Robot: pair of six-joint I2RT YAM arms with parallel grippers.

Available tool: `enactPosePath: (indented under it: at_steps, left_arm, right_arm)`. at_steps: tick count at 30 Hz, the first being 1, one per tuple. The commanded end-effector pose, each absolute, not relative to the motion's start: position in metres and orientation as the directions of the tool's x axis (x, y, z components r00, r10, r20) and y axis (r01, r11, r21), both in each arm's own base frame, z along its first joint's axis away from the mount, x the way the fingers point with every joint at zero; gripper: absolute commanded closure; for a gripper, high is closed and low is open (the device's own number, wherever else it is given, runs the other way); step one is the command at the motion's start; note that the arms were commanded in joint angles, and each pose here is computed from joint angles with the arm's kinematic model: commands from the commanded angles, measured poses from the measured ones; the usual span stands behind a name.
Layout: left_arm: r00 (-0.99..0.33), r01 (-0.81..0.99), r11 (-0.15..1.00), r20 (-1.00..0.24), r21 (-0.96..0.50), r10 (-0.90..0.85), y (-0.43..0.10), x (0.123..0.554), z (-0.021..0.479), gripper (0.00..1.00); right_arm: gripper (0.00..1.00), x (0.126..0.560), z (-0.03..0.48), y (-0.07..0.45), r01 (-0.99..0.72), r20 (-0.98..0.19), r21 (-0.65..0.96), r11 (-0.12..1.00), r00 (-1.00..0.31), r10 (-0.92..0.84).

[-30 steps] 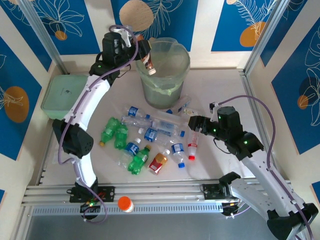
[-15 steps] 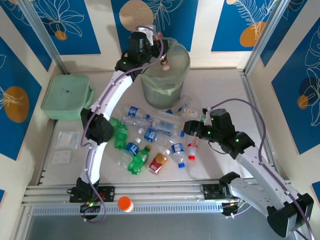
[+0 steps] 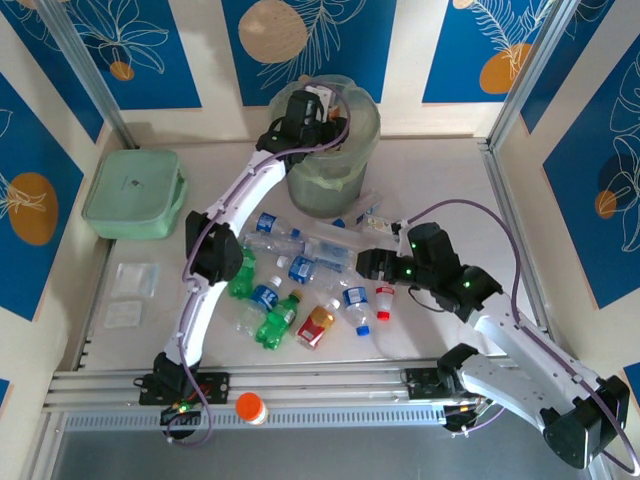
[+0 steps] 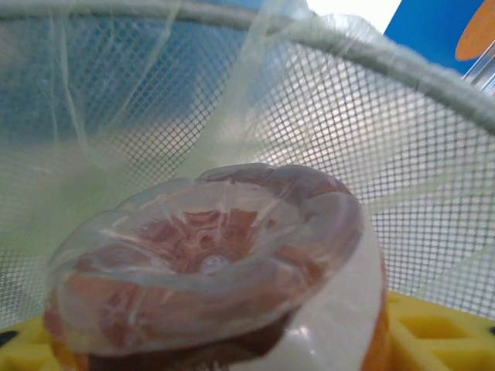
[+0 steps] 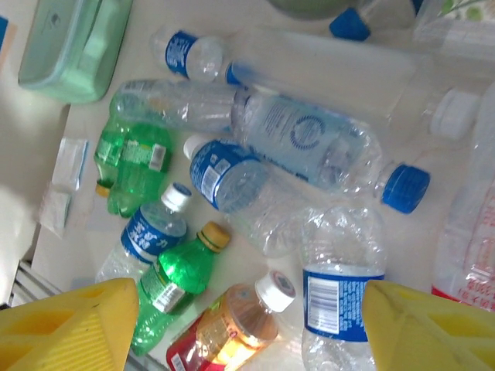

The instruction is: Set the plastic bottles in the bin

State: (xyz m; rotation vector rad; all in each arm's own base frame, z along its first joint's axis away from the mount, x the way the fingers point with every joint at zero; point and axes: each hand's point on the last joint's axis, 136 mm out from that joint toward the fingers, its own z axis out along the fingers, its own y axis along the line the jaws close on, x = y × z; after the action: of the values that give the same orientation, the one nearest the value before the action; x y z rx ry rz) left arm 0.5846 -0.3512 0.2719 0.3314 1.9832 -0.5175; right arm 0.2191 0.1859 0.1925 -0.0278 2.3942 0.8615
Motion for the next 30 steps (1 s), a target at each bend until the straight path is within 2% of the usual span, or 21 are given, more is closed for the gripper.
enactPosePath:
  at_steps: [1, 5, 9, 18, 25, 30]
  left_arm:
    - [-0.428, 0.447, 0.875, -0.903, -0.186, 0.027, -0.351, 0.583, 0.277, 0.31]
    - [-0.421, 0.450, 0.875, -0.907, -0.178, 0.032, -0.349, 0.579, 0.285, 0.20]
    - [-0.392, 0.453, 0.876, -0.920, -0.168, 0.027, -0.344, 0.574, 0.304, 0.16]
    - [-0.328, 0.493, 0.853, -0.945, -0.173, -0.002, -0.335, 0.545, 0.369, 0.18]
    - [-0.275, 0.509, 0.839, -0.960, -0.193, -0.053, -0.312, 0.498, 0.428, 0.19]
    - [-0.283, 0.498, 0.830, -0.952, -0.251, -0.119, -0.290, 0.453, 0.447, 0.22]
  right_arm:
    - [0.24, 0.217, 0.192, 0.184, -0.209, -0.547, 0.555, 0.805, -0.821, 0.164]
    - [0.23, 0.217, 0.208, 0.178, -0.237, -0.592, 0.514, 0.824, -0.794, 0.141]
    - [0.23, 0.217, 0.217, 0.174, -0.246, -0.617, 0.498, 0.832, -0.774, 0.141]
    - [0.23, 0.212, 0.239, 0.169, -0.267, -0.645, 0.489, 0.830, -0.752, 0.138]
    - [0.23, 0.211, 0.254, 0.159, -0.251, -0.663, 0.463, 0.850, -0.735, 0.144]
    - [0.24, 0.205, 0.250, 0.155, -0.229, -0.644, 0.442, 0.867, -0.754, 0.129]
